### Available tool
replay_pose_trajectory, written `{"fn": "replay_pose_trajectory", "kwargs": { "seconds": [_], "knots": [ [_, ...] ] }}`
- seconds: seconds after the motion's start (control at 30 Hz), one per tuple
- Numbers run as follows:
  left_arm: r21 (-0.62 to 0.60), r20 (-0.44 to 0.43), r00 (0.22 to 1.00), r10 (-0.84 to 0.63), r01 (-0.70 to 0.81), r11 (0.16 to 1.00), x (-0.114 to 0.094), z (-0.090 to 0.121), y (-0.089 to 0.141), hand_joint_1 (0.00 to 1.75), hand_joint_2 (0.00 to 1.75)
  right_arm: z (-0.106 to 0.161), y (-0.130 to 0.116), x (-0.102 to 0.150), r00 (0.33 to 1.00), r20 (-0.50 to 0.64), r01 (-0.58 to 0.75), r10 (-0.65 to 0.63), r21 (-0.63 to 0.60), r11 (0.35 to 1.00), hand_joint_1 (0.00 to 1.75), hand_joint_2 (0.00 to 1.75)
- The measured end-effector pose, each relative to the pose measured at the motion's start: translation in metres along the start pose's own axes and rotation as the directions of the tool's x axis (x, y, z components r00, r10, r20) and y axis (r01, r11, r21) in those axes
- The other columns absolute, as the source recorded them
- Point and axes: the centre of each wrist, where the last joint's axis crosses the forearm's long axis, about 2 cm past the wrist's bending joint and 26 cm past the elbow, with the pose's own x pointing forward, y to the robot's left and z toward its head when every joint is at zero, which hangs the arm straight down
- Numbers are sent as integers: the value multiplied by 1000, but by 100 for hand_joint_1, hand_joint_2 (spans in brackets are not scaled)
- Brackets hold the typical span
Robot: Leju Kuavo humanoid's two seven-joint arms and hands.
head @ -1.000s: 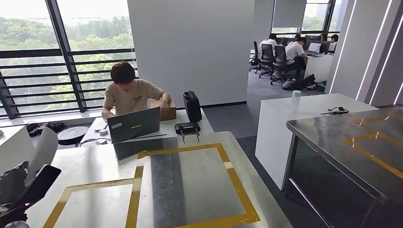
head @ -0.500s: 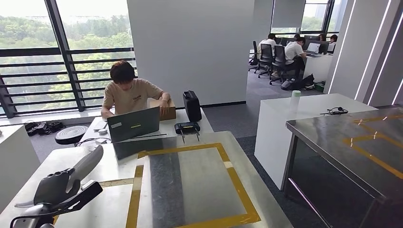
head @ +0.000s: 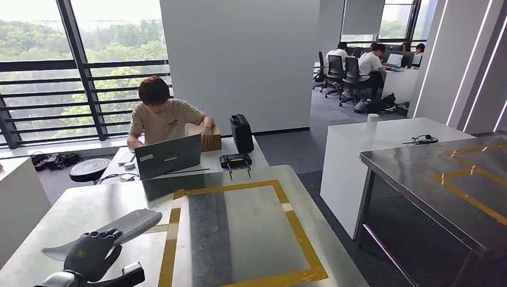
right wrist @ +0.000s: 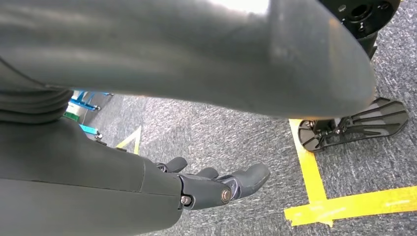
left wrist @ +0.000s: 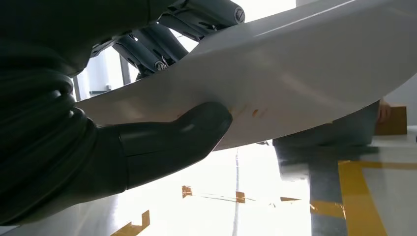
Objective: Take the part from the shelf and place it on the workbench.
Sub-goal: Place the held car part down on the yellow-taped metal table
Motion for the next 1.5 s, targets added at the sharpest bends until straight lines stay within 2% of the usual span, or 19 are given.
{"fn": "replay_pose_trajectory", "kwargs": {
  "seconds": [0.2,0.33,0.37,0.5,0.8,1.5],
  "knots": [
    [-157,106,994,-29,45,987,13,15,-28,175,175,1,-2,2,1000,16,-15,15,-4,1000,0,0],
    [-236,118,992,-48,76,969,12,23,-37,0,175,1,-3,2,1000,3,-20,20,-7,1000,0,0],
    [-249,118,991,-57,85,965,12,24,-38,0,175,1,-4,2,1000,0,-20,20,-7,1000,0,0],
    [-300,110,991,-73,103,948,14,26,-42,0,0,2,-4,2,1000,1,-15,15,-8,1000,0,0],
    [-380,94,992,-87,116,918,18,28,-46,0,0,2,-4,2,1000,7,-11,12,-9,1000,0,0],
    [-358,16,993,-120,118,926,3,35,-45,0,0,2,-4,2,1000,10,-29,29,-9,1000,0,0]
  ]
}}
